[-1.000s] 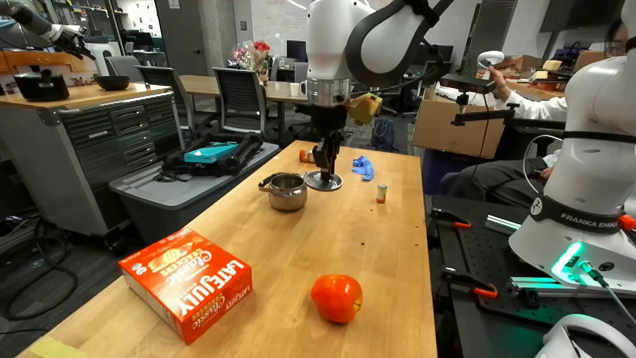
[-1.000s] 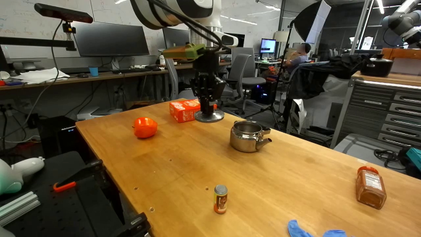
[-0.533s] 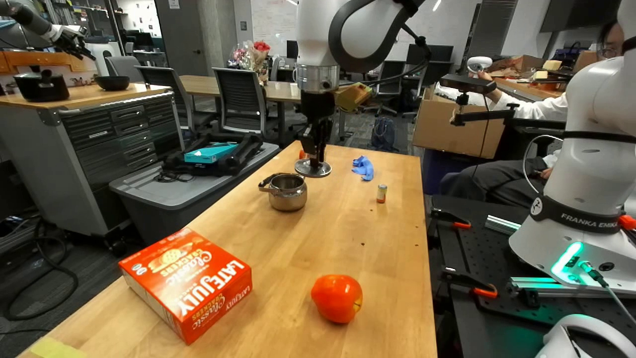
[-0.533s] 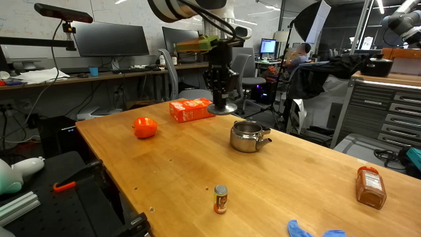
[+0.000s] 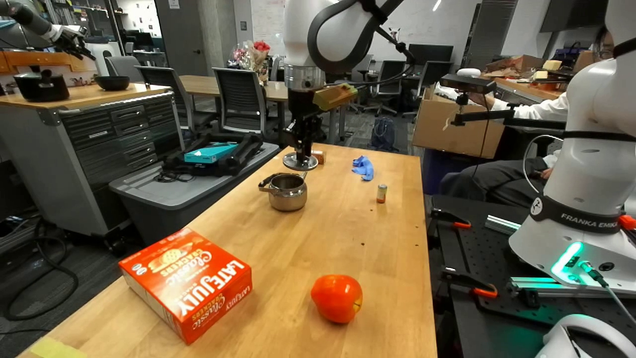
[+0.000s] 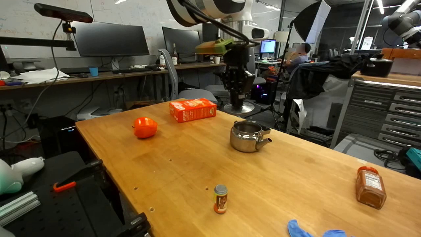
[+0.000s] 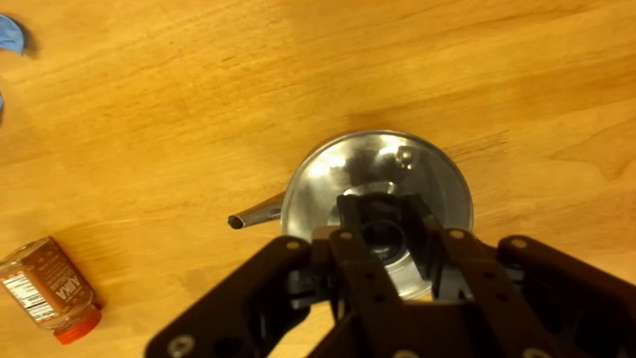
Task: Pick up the lid on the table and put it on the kettle
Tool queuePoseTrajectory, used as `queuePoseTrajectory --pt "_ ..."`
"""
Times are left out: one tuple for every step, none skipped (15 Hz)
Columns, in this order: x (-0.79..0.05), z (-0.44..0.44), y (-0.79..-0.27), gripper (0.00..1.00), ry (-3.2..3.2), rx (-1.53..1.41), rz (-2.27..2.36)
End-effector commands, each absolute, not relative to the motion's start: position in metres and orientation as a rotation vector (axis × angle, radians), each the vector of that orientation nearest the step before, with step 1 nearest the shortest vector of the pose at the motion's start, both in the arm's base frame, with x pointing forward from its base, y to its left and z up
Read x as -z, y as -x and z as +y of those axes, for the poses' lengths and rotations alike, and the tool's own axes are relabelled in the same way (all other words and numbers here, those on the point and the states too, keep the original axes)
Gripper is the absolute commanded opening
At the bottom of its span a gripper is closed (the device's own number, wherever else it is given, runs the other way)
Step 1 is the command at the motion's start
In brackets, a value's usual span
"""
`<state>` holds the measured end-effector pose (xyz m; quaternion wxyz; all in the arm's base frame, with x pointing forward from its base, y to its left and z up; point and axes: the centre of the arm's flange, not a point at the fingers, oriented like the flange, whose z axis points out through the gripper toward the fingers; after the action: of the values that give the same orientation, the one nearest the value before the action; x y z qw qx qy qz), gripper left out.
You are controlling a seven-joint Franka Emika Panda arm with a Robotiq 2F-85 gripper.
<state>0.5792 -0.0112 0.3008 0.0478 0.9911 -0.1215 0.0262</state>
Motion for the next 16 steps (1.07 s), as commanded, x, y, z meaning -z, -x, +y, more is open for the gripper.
queuePoseTrajectory --pt "-0.292 -0.019 -0.611 0.10 -3.019 -0.072 -0.471" --pt "-0.288 -0.021 -0.616 0.10 -3.013 -0.080 -0.485" --pt "-0.284 -0.022 -0.619 0.09 -3.009 -0.087 -0.495" --pt "-0.281 -0.023 -0.622 0.08 -3.005 -0.084 -0.505" --pt "-0.277 -0.023 -0.625 0.07 -3.004 -0.078 -0.508" --pt "-0.274 -0.022 -0.627 0.07 -3.001 -0.078 -0.511" --pt "-0.270 -0.022 -0.629 0.07 -3.000 -0.072 -0.508" --pt "-0.266 -0.021 -0.631 0.07 -3.003 -0.064 -0.501" --pt "-0.263 -0.021 -0.632 0.07 -3.002 -0.062 -0.500" --pt "-0.259 -0.021 -0.633 0.07 -3.000 -0.061 -0.501" --pt "-0.257 -0.021 -0.634 0.07 -2.999 -0.057 -0.498" --pt "-0.253 -0.021 -0.635 0.07 -2.998 -0.053 -0.497" --pt "-0.251 -0.021 -0.636 0.07 -2.997 -0.055 -0.498" --pt "-0.249 -0.021 -0.637 0.07 -2.996 -0.053 -0.497" --pt "-0.247 -0.021 -0.638 0.07 -2.999 -0.058 -0.492" --pt "-0.245 -0.021 -0.638 0.07 -2.999 -0.053 -0.491"
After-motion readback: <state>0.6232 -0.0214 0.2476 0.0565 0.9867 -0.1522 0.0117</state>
